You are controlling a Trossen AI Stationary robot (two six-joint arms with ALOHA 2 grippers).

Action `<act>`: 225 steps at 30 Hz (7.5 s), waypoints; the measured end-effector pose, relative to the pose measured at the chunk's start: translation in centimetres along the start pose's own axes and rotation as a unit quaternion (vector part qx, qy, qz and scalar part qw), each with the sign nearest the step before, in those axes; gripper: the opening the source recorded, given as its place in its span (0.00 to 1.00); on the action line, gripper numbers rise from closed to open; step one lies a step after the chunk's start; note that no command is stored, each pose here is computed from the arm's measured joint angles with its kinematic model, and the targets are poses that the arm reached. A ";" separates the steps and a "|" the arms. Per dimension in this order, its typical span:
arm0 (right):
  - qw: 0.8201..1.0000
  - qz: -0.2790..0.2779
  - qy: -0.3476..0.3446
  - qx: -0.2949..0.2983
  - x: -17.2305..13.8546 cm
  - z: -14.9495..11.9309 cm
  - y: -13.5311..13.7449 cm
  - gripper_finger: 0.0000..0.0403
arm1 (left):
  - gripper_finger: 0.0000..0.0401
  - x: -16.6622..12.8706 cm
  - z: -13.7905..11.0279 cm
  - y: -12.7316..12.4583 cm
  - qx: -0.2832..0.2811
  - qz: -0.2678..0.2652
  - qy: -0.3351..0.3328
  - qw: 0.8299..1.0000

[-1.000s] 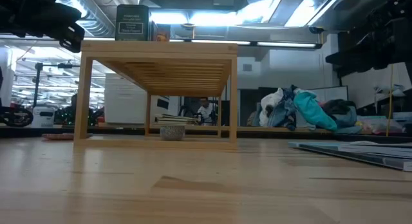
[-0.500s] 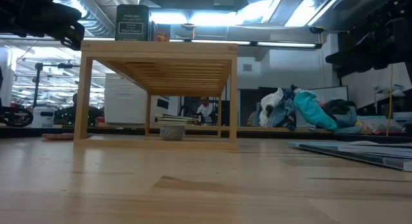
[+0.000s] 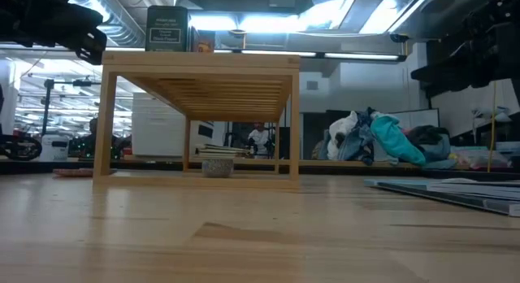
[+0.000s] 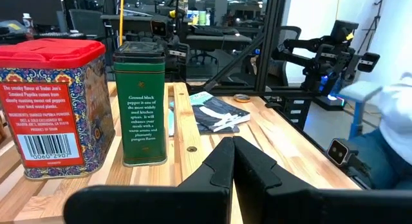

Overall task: Shelf spices
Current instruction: Remove the orange seasoning pack from the shelf

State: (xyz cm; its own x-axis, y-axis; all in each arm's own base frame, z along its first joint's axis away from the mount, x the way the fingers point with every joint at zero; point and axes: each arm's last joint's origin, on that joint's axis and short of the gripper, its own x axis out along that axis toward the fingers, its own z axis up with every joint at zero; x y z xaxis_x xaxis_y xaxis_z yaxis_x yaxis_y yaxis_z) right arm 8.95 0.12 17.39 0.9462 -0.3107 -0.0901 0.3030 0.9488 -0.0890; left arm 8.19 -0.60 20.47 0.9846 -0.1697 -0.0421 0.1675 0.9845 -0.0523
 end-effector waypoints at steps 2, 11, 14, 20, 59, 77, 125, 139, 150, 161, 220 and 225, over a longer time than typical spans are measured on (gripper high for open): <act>1.000 0.000 0.000 0.000 0.0 0.0 0.0 0.01 | 0.00 0.0 0.0 0.0 -0.003 0.003 0.000 1.000; 1.000 0.000 0.000 0.000 0.0 0.0 0.0 0.01 | 0.00 0.0 0.0 0.0 0.047 0.005 -0.002 0.999; 1.000 0.000 0.000 0.000 0.0 0.0 0.0 0.01 | 0.00 0.0 0.1 0.0 0.059 0.005 -0.004 0.998; 1.000 0.000 0.000 0.000 0.0 0.0 0.0 0.01 | 0.00 0.0 0.1 0.2 0.097 0.030 -0.004 0.995; 1.000 0.000 0.000 0.000 0.0 0.0 0.0 0.01 | 0.40 -0.1 1.0 0.7 -0.003 0.128 -0.056 0.990; 1.000 0.000 0.000 0.000 0.0 0.0 0.0 0.01 | 0.40 -0.1 1.0 0.7 -0.017 0.128 -0.060 0.990; 0.986 0.003 -0.144 0.078 3.4 3.6 1.7 0.01 | 0.40 -0.1 1.0 0.7 -0.028 0.129 -0.061 0.989; 0.982 0.054 -0.157 0.088 4.5 3.6 2.5 0.01 | 0.40 -0.1 1.0 0.7 -0.028 0.129 -0.061 0.989; 0.989 0.039 -0.120 0.073 7.4 6.4 3.8 0.30 | 0.40 -0.1 1.0 0.7 -0.028 0.129 -0.061 0.989; 0.999 0.004 -0.043 -0.016 15.2 11.5 4.9 0.45 | 0.40 -0.1 1.0 0.7 -0.028 0.129 -0.060 0.989; 0.994 0.102 0.023 -0.016 33.8 14.0 -1.5 0.45 | 0.40 -0.9 -3.9 0.8 -0.064 0.152 0.194 0.967; 0.996 0.090 0.027 -0.011 33.8 14.0 -1.4 0.45 | 0.40 -0.9 -3.9 0.8 -0.064 0.152 0.194 0.967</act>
State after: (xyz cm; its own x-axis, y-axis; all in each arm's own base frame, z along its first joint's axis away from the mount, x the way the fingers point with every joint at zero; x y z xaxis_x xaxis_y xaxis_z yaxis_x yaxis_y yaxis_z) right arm 42.06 -10.93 28.35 0.9775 -0.1392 -0.1588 0.1262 0.9880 -0.0890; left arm 7.22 0.20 16.56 0.8903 0.0987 -0.4446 -0.1587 0.9823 -0.0999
